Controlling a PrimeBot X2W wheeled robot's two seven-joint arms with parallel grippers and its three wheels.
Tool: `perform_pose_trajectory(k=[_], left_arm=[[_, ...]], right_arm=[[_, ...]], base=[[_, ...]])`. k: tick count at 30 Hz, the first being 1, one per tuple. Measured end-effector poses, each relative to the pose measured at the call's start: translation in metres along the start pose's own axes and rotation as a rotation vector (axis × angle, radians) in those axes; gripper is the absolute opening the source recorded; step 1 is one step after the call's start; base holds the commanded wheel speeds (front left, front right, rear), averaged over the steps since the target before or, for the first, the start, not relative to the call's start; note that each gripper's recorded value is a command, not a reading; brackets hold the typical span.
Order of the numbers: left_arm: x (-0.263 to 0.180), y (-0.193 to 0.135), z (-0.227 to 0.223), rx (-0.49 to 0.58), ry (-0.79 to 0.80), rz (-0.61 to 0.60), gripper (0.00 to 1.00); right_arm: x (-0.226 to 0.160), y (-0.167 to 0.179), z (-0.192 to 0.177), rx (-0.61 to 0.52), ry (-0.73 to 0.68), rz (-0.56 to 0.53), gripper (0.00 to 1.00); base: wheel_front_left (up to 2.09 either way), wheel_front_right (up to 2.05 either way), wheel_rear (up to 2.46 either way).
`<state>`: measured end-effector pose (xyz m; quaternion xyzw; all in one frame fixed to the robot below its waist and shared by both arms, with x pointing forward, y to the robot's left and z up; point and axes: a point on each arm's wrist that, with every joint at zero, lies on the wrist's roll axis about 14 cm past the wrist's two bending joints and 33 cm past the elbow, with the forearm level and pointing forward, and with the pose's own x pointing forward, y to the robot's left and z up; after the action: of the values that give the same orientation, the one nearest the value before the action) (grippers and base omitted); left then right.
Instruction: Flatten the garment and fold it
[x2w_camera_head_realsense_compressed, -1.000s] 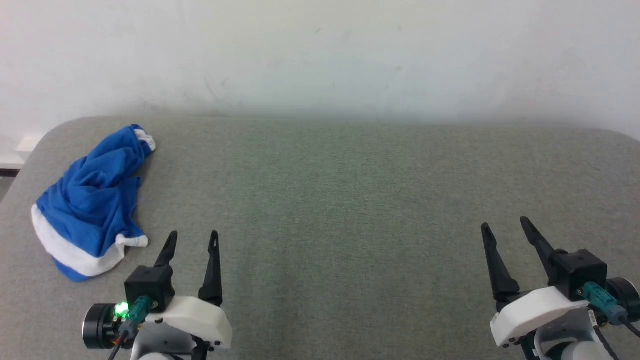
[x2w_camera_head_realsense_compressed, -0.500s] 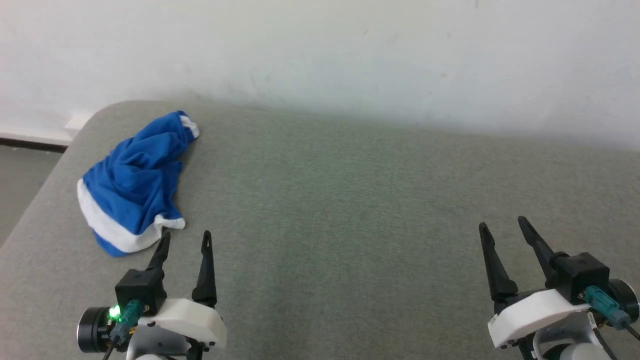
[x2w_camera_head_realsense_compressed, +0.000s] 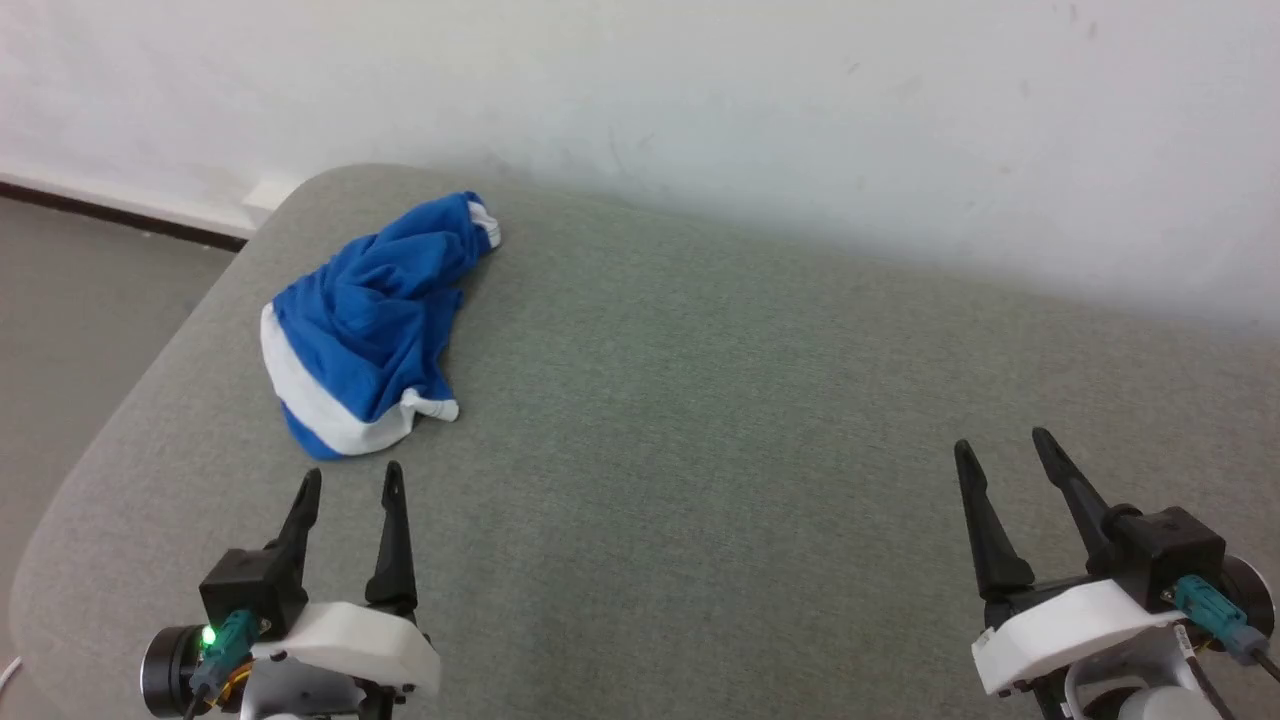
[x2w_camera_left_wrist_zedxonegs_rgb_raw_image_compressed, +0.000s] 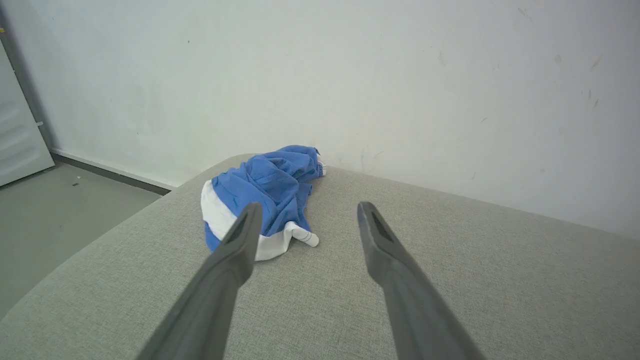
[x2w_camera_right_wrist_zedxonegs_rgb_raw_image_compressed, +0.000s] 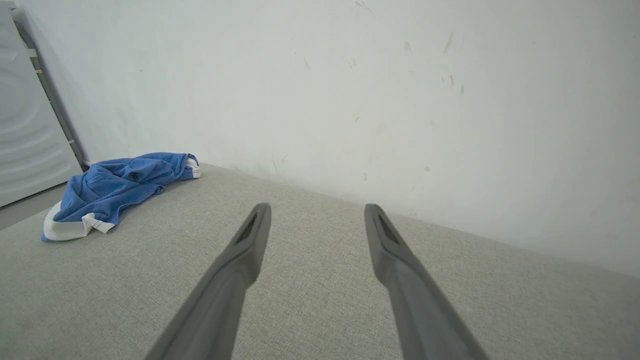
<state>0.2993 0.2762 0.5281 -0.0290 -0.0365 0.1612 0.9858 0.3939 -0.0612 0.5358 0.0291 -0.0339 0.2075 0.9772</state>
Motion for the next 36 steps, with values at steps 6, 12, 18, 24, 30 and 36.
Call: perform_pose_trajectory(k=[6,12,18,24,30,36], left_arm=[[-0.006,0.015,0.0,-0.015,-0.005,0.048,1.0],[-0.005,0.025,-0.003,-0.015,-0.001,0.081,1.0],[0.02,0.03,0.015,-0.009,-0.056,0.089,1.0],[0.069,0.032,0.058,0.032,-0.188,0.07,1.0],[0.129,0.036,0.058,0.095,-0.136,0.029,1.0],[0.171,0.049,-0.004,0.104,0.157,0.031,1.0]], right_arm=[[0.009,0.012,0.0,0.013,-0.009,0.04,1.0],[0.014,0.016,-0.006,0.027,0.002,0.057,1.0],[0.019,0.011,-0.014,0.028,0.024,0.048,1.0],[0.029,0.002,-0.02,0.02,0.043,0.035,1.0],[0.037,-0.014,-0.034,0.024,0.076,0.009,1.0],[0.038,-0.032,-0.057,0.051,0.125,-0.031,1.0]], base=[[-0.02,-0.02,-0.02],[0.0,0.0,0.0],[0.0,0.0,0.0],[0.0,0.0,0.0],[0.0,0.0,0.0],[0.0,0.0,0.0]])
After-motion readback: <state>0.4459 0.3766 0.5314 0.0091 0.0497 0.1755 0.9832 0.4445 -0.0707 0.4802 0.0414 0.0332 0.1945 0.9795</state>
